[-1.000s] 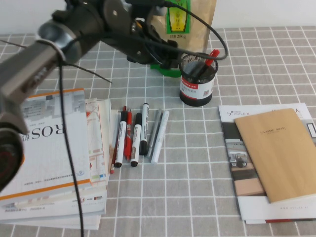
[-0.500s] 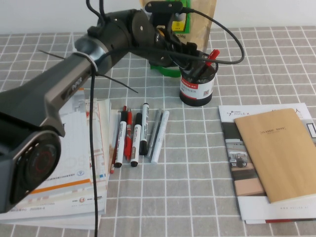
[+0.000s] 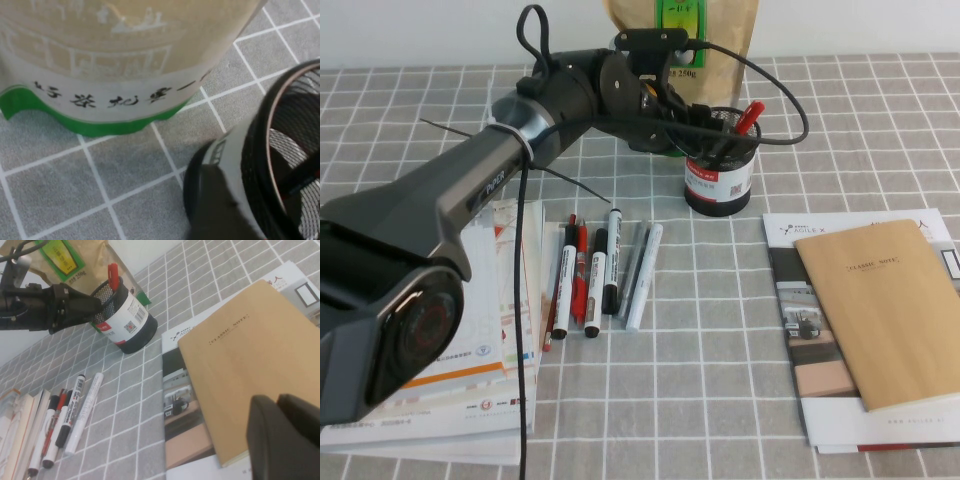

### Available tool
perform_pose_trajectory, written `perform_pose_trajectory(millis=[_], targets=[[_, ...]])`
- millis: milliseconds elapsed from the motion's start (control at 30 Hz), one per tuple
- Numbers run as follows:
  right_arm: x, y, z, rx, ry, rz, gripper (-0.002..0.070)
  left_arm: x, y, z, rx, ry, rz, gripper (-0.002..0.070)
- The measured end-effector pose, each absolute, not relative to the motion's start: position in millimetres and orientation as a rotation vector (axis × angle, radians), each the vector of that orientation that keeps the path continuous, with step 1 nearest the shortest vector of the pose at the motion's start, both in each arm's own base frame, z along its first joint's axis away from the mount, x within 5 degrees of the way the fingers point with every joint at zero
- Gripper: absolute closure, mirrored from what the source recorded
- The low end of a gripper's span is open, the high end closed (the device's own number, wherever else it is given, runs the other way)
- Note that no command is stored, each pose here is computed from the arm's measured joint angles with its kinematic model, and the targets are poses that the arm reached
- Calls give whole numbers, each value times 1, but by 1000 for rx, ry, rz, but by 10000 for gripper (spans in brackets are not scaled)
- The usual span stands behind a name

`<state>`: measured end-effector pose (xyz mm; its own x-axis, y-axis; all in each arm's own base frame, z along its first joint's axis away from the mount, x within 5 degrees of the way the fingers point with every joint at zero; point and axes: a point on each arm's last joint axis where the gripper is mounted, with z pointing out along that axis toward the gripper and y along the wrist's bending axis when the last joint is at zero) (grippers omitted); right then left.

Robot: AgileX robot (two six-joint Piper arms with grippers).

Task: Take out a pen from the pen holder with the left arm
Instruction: Pick up the pen from the pen holder

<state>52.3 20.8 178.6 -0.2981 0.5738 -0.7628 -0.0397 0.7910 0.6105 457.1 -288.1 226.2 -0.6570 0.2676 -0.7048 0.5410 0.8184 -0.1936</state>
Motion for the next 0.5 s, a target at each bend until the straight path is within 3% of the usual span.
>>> perform_pose_trajectory(millis=[233, 500], targets=[[52, 21, 179, 414, 1784, 638, 689, 458, -287, 226, 609, 2301, -480, 608], [52, 21, 179, 414, 1784, 638, 689, 459, -284, 229, 634, 2288, -421, 636]])
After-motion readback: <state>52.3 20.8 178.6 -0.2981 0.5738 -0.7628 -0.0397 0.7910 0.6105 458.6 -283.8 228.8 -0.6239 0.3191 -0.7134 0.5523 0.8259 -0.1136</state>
